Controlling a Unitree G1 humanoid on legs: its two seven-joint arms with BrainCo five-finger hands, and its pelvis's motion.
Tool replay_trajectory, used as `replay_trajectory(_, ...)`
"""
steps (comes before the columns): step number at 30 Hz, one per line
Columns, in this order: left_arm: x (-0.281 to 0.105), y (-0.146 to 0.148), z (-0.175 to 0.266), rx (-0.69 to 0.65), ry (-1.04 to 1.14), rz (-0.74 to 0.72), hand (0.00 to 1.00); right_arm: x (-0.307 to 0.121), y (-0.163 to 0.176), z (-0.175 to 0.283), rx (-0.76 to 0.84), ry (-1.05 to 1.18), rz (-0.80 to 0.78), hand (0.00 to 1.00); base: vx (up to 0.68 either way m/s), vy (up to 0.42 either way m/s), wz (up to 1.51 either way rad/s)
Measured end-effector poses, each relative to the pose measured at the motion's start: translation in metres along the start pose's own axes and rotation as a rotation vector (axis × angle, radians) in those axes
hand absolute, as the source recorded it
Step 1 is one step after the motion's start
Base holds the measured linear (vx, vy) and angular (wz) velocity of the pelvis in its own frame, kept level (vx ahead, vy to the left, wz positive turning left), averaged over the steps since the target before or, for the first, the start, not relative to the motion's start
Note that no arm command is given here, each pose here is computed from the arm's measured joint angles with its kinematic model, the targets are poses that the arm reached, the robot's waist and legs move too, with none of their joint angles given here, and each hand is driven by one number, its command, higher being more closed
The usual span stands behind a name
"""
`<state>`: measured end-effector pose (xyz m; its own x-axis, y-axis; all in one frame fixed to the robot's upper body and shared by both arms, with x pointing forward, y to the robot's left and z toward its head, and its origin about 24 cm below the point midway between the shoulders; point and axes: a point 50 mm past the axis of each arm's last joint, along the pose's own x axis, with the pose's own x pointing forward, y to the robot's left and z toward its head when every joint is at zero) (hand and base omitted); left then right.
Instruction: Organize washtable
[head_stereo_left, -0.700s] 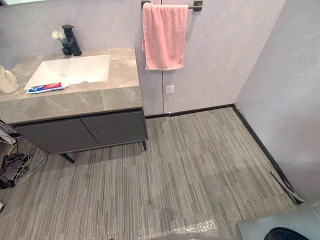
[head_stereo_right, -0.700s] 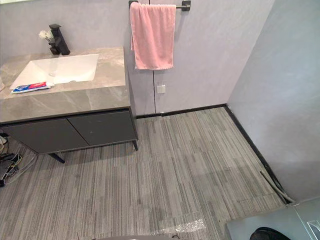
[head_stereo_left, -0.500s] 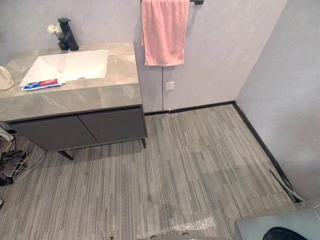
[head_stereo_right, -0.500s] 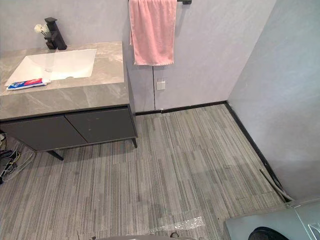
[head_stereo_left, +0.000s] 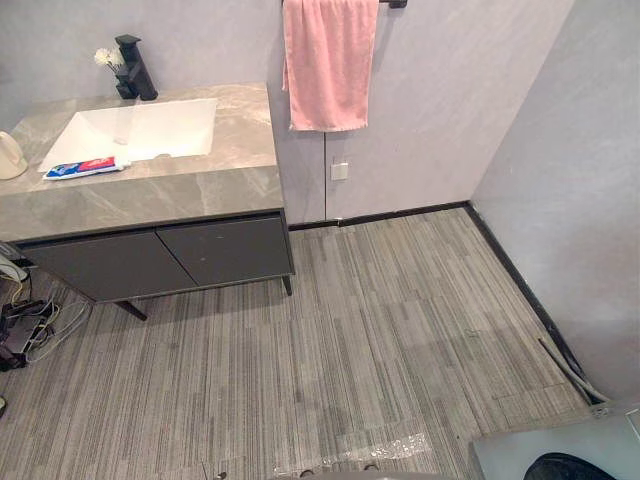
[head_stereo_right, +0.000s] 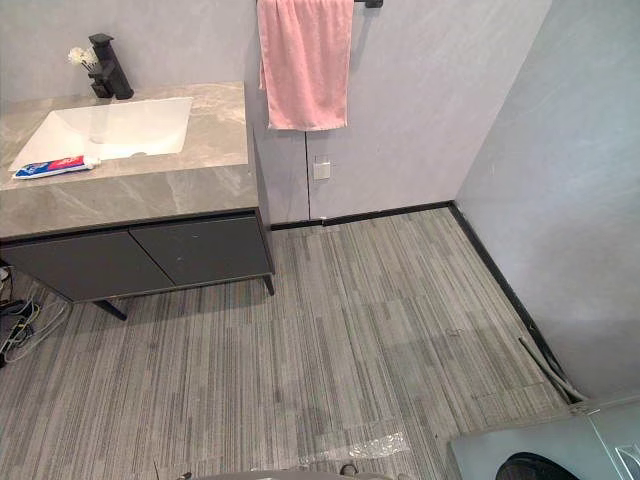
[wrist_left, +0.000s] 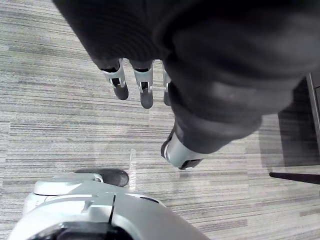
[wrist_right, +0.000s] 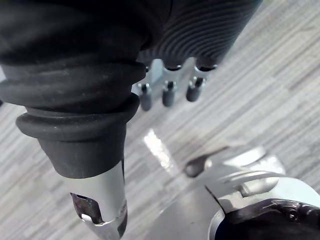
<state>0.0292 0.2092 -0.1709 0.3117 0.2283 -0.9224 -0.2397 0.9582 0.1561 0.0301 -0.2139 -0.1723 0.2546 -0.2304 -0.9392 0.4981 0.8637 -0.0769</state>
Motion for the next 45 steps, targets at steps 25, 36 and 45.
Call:
replay_trajectory(25, 0.010, -0.040, 0.081, 0.059, -0.210, -0.087, 0.00, 0.006, 0.068, 0.080, 0.022, -0.191, 0.134, 0.00, -0.02, -0.041, -0.04)
replay_trajectory(36, 0.011, -0.035, 0.076, 0.043, -0.185, -0.077, 0.00, 0.007, 0.060, 0.086, 0.093, -0.197, 0.109, 0.00, -0.05, -0.008, -0.18)
replay_trajectory(45, 0.013, -0.018, 0.076, -0.045, -0.164, -0.007, 0.00, 0.008, 0.050, 0.072, 0.093, -0.154, 0.091, 0.00, 0.19, -0.064, -0.15)
